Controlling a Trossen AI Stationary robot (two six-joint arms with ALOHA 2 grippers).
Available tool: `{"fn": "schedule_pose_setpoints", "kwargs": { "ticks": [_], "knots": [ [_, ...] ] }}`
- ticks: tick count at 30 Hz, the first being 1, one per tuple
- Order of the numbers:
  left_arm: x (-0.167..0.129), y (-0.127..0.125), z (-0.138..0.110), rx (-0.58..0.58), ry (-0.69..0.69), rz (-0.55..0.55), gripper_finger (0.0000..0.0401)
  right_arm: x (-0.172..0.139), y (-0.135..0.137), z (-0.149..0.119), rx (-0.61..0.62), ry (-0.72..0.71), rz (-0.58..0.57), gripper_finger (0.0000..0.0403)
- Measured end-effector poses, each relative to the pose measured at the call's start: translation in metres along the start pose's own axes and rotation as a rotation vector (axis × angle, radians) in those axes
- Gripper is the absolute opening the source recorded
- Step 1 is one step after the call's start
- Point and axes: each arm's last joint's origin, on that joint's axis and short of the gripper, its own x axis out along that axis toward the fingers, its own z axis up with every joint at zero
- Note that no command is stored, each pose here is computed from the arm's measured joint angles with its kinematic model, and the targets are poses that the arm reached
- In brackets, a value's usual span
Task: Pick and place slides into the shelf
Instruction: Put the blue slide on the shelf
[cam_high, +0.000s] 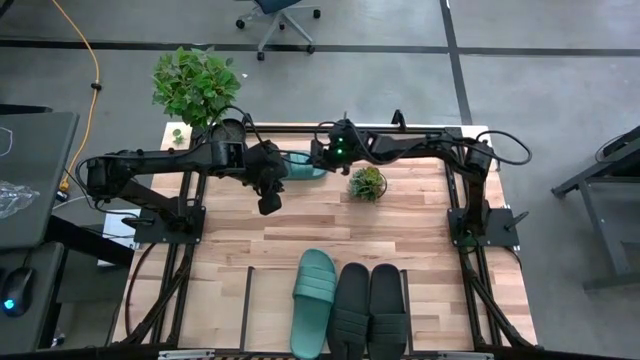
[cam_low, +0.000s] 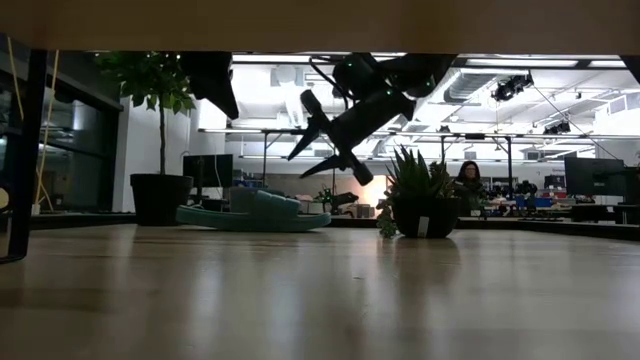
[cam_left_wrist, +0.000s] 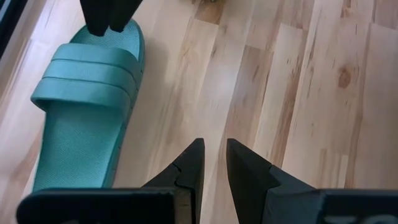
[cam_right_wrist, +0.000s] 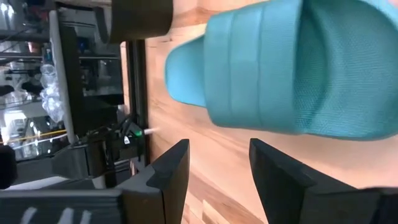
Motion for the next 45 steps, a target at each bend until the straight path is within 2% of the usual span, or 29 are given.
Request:
{"fn": "schedule_pose_setpoints", "kwargs": {
  "ticks": [9,18,25,31,36,45],
  "knots": [
    [0.000,0.001,0.000,0.020,0.000,0.002,0.0058,0.000,0.001,0.001,-0.009,-0.007,0.008,0.0158],
    [0.000,0.001,0.000,0.020,0.000,0.004,0.0058,0.001,0.011,-0.001,-0.142,-0.018,0.098,0.0158],
    [0.000,0.001,0.000,0.021,-0.001,0.011,0.0058,0.003,0.012,-0.011,-0.139,0.012,0.094,0.0158],
    [0.000,0.001,0.003,0.045,-0.028,0.011,0.0058,0.008,0.004,-0.018,-0.131,0.061,0.033,0.0158],
    [0.000,0.001,0.003,0.051,-0.035,0.011,0.0058,0.014,0.004,-0.024,-0.113,-0.001,0.009,0.0158],
    [0.000,0.001,0.002,0.050,-0.023,0.011,0.0058,0.016,-0.003,-0.032,-0.060,-0.094,-0.106,0.0158]
  ]
}}
